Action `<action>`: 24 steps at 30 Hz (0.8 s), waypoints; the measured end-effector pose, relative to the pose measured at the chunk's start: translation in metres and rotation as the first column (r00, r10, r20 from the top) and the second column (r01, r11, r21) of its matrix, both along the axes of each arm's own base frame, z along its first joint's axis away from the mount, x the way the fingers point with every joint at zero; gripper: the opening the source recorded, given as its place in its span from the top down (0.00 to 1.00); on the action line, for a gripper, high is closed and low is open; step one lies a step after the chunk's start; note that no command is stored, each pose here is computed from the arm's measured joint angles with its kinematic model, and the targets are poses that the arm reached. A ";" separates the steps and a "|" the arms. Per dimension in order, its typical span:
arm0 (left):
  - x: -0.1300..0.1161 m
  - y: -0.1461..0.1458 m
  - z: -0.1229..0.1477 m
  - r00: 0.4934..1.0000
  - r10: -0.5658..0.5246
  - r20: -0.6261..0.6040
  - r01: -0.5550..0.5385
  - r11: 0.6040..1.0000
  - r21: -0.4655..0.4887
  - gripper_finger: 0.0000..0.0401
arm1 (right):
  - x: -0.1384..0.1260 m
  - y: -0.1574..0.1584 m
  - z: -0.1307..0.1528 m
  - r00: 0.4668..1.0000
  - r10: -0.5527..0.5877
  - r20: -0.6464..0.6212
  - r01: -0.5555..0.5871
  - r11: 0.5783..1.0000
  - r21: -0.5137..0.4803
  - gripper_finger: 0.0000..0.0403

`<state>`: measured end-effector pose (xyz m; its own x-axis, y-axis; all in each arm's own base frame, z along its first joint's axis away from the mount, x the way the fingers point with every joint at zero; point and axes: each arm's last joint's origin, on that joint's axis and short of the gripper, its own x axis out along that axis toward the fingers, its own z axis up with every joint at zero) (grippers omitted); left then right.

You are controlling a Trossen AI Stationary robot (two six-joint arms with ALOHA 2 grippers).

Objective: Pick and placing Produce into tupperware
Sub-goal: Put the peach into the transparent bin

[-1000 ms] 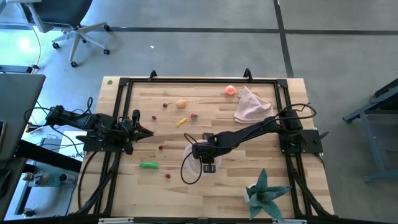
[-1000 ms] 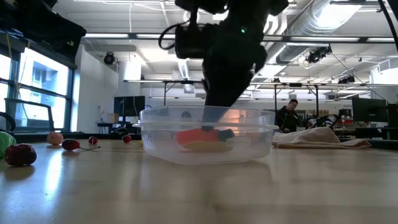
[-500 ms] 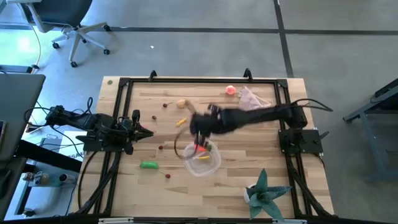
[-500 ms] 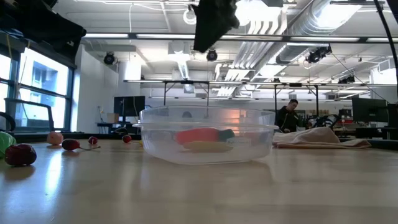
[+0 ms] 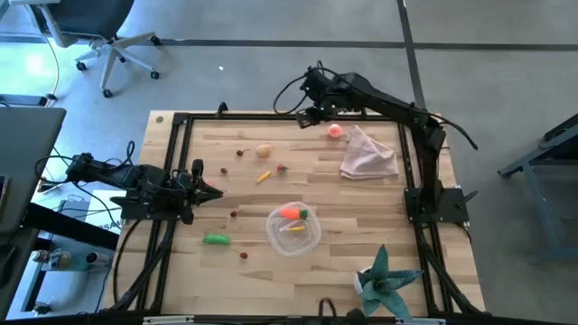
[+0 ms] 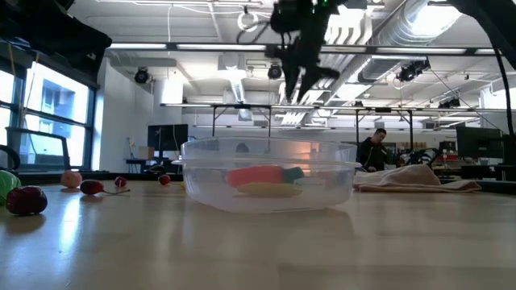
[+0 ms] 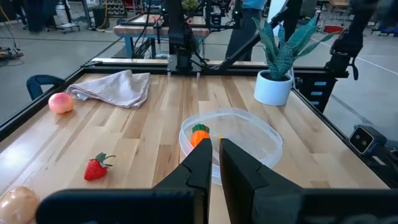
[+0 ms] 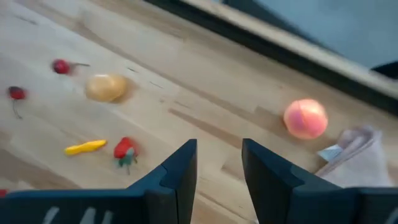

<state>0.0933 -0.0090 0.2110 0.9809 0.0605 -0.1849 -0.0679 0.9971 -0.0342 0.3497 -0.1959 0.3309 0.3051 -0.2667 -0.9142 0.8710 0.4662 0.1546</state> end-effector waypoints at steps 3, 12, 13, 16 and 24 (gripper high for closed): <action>0.000 0.000 0.000 1.000 0.000 0.000 0.000 1.000 0.000 0.95 | -0.007 -0.021 -0.028 0.999 -0.034 0.011 0.033 0.998 0.061 0.71; 0.000 0.000 0.000 1.000 0.000 0.000 0.000 1.000 0.000 0.95 | -0.030 -0.044 -0.096 0.981 -0.186 -0.054 0.192 0.968 0.162 0.71; 0.000 0.000 0.000 1.000 0.000 0.000 0.000 1.000 0.000 0.95 | -0.031 -0.046 -0.097 0.980 -0.191 -0.057 0.198 0.969 0.149 0.71; 0.000 0.000 0.000 1.000 0.000 0.000 0.000 1.000 0.000 0.95 | -0.035 -0.049 -0.098 0.969 -0.228 -0.097 0.236 0.969 0.079 0.71; 0.000 0.000 0.000 1.000 0.000 0.000 0.000 1.000 0.000 0.95 | -0.039 -0.050 -0.098 0.956 -0.251 -0.151 0.258 0.966 0.025 0.71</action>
<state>0.0933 -0.0090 0.2110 0.9809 0.0605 -0.1850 -0.0679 0.9971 -0.0340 0.3105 -0.2462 0.2327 0.0949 -0.2767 -0.9562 0.9746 0.2217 0.0325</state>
